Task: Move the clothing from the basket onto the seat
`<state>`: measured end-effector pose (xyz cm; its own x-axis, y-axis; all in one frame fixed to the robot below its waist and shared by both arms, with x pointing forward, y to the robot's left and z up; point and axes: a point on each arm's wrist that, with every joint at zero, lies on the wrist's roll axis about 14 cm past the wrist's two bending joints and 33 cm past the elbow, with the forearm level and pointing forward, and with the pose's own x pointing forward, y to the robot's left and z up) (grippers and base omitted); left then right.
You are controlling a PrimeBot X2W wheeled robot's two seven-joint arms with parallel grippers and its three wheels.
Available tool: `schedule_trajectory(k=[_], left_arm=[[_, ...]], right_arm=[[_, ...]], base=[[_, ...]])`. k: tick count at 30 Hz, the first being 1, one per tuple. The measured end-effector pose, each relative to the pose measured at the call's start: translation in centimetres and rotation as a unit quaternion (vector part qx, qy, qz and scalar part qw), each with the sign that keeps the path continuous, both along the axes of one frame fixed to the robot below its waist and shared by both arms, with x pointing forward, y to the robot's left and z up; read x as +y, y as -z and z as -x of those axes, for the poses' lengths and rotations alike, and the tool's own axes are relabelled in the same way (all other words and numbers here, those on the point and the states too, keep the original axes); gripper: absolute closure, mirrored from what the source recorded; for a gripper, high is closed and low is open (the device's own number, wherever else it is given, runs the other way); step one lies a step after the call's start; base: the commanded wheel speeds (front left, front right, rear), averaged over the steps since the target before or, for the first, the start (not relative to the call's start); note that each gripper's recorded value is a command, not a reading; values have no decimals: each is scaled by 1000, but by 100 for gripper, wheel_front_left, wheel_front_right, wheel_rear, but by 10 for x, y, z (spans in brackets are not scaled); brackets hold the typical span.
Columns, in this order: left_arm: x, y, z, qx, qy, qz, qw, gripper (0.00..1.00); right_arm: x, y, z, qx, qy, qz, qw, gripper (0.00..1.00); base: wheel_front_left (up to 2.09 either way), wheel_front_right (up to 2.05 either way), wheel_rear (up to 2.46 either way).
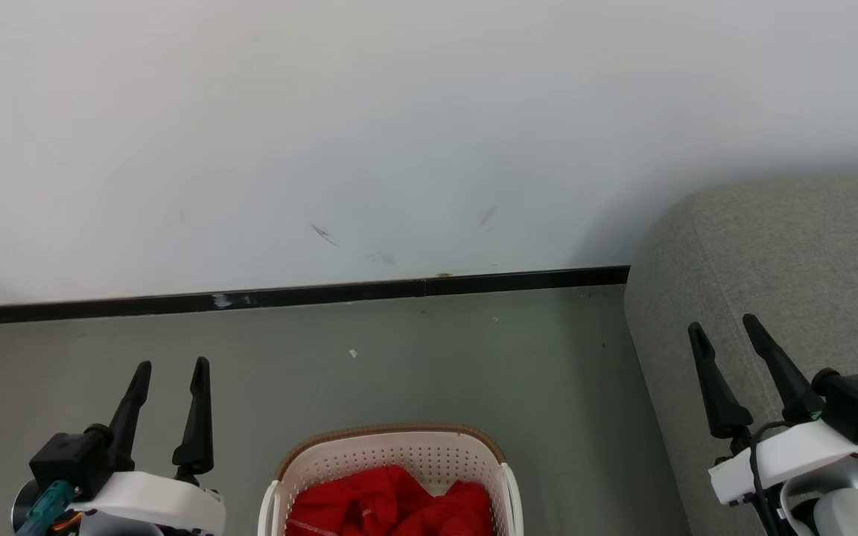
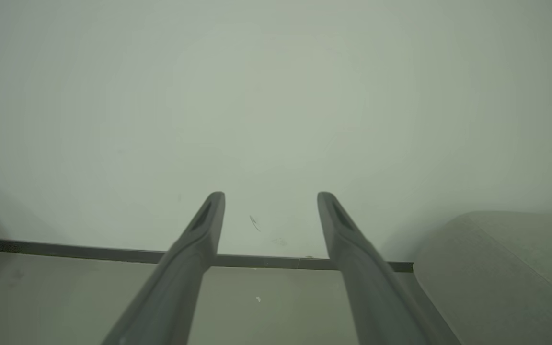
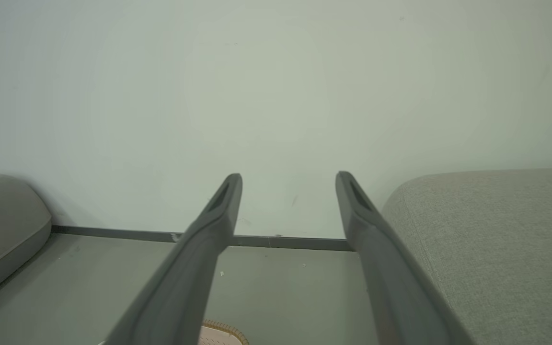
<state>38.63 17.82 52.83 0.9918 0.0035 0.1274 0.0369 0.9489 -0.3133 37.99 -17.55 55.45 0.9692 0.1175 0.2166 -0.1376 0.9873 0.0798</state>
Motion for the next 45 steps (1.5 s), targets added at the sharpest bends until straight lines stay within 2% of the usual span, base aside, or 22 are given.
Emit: schedule_trajectory(k=[15,45], left_arm=[[-4,7,-1,9,9,-20,1000,0],[-24,38,-20,49,43,-25,998,0]], right_arm=[[-1,3,0,5,2,-1,1000,0],[-11,24,-14,34,20,-8,999,0]], base=[[0,0,0],[0,0,0]])
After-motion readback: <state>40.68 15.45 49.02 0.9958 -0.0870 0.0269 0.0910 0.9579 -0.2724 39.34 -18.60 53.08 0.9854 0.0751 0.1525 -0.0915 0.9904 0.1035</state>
